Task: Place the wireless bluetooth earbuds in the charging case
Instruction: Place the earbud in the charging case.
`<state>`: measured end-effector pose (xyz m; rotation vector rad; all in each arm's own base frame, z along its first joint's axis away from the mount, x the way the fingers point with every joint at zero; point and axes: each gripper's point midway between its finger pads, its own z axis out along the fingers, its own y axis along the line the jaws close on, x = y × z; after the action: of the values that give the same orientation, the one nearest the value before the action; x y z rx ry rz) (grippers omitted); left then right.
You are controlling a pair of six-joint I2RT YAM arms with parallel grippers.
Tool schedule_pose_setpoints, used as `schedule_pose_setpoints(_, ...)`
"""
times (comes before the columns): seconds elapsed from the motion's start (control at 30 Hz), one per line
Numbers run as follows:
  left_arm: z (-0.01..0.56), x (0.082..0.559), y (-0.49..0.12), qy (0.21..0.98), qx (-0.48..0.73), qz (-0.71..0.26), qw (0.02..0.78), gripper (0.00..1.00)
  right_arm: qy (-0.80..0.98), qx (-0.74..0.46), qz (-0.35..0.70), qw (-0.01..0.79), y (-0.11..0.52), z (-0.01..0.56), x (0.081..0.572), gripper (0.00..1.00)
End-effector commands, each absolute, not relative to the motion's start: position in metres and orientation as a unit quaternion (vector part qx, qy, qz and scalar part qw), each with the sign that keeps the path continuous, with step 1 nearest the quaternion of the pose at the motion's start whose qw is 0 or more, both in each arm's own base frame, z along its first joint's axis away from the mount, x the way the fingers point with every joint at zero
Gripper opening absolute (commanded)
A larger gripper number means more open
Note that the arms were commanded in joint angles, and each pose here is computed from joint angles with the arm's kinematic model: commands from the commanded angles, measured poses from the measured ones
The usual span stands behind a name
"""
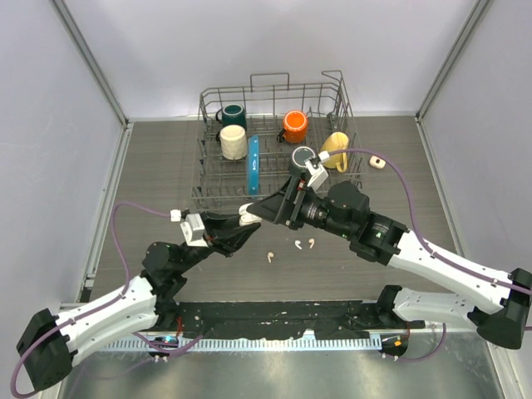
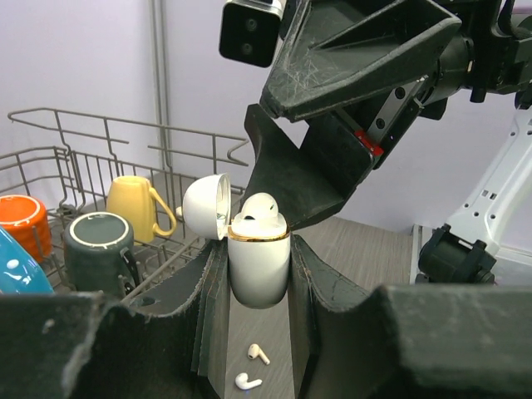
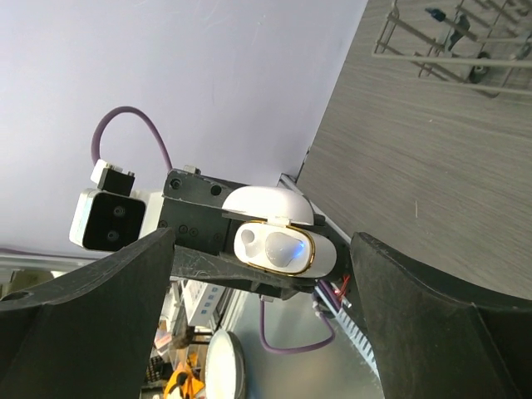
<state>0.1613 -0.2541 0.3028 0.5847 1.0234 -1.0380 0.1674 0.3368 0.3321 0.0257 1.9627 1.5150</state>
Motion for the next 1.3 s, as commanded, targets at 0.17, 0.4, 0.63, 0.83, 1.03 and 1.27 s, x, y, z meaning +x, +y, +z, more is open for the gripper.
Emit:
schedule_pose_setpoints(0.17,0.332,0.162,-0.251,0.423,0.258,-0.463,0.735,0.0,0.727,0.007,0.622,0.29,0.35,0.338,0.16,0.92)
schedule_pose_setpoints(0.4,0.334,0.162,-0.253,0.421,0.26,-0.465,0.734,0.0,0.726,0.009,0.634,0.266,0.357,0.33,0.156,0.85)
schedule_pose_setpoints(0.63,0.334,0.163,-0.255,0.422,0.261,-0.468,0.732,0.0,0.724,0.008,0.645,0.244,0.363,0.323,0.153,0.62)
schedule_pose_setpoints(0.83,0.333,0.163,-0.255,0.423,0.261,-0.468,0.73,0.0,0.722,0.005,0.647,0.245,0.363,0.323,0.152,0.51)
schedule_pose_setpoints(1.03,0.332,0.163,-0.257,0.425,0.262,-0.469,0.728,0.0,0.721,-0.003,0.645,0.253,0.363,0.323,0.153,0.37)
schedule_pose_setpoints(1.27,0.328,0.163,-0.259,0.431,0.262,-0.475,0.721,0.0,0.74,-0.027,0.614,0.273,0.362,0.314,0.157,0.22)
